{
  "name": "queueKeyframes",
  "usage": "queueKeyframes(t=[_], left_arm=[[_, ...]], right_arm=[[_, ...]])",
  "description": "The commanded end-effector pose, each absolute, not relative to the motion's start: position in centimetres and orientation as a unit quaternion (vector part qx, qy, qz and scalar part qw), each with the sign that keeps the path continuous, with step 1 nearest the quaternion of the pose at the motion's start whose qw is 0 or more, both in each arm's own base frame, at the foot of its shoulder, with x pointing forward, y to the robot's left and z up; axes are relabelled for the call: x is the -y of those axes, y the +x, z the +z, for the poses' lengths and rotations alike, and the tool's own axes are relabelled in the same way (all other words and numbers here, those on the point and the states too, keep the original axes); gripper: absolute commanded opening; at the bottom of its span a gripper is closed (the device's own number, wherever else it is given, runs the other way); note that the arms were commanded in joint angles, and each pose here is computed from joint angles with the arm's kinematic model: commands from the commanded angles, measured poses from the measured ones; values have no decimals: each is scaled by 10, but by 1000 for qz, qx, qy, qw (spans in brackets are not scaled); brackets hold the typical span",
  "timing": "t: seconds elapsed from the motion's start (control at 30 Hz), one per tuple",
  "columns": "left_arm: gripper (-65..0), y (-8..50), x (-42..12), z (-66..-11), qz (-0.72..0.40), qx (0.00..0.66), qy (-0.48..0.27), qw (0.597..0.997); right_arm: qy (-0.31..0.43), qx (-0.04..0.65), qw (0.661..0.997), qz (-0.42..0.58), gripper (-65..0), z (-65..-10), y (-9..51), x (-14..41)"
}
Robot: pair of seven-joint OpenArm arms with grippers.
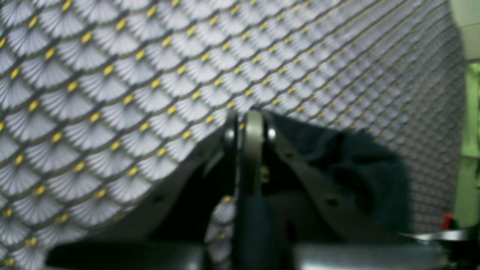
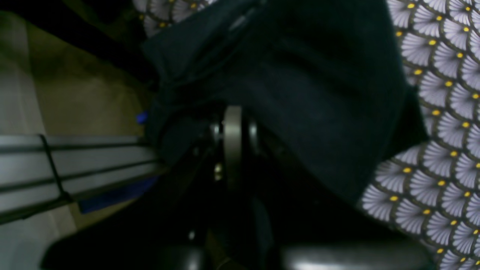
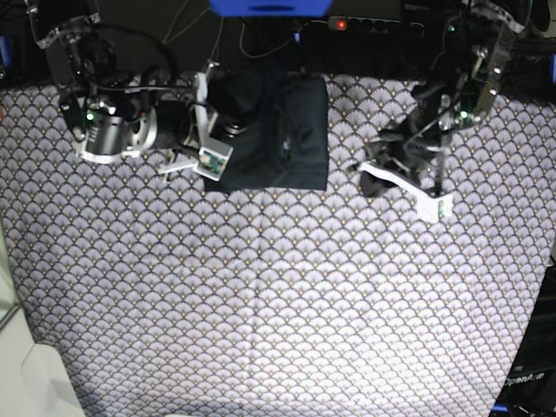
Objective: Fold the T-shirt properly
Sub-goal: 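Withdraw both grippers to the sides of the bundle, then grasp the bundle's edge with the left gripper and pull it straight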
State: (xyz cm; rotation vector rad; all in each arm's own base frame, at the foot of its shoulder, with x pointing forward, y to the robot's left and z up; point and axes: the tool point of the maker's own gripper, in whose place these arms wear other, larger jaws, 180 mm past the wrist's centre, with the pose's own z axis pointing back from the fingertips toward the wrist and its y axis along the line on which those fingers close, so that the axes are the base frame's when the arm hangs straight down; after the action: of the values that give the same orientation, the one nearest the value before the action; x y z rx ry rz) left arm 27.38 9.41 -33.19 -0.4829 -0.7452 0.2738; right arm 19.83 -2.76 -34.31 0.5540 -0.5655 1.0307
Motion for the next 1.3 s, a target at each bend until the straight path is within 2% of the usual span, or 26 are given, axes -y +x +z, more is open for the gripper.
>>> queueKeyframes(t=[0.0,0.03,0.13,0.23,0.47,0.57,0.87,1.27], left_arm=[[-616,276,-85,-321,124,364,-261,886],[-596,275,-78,-318,113,364,-278,882],[-455,272,-61,-305,80,368,-328,866],[-353,268,-49,-297,61,367,-360,855],[-343,265,-52,-296,79,355,-381,850],[-342,261,-63,-299,92,358,-379,848],[-323,248,-55,-300,109,356,-436,819],[-323,244,-65,-342,147,319,-417,839]], right_arm=[[257,288,790,477,-650,-330,208,29],[251,287,794,474,-650,-330,210,33],[222,289,804,471,-645,-327,224,48],[198,293,808,471,-604,-321,236,59],[167,319,817,451,-549,-306,258,78],[147,326,825,439,-548,-300,269,92],[121,333,831,428,-550,-294,279,113],[120,336,831,427,-550,-292,281,113]])
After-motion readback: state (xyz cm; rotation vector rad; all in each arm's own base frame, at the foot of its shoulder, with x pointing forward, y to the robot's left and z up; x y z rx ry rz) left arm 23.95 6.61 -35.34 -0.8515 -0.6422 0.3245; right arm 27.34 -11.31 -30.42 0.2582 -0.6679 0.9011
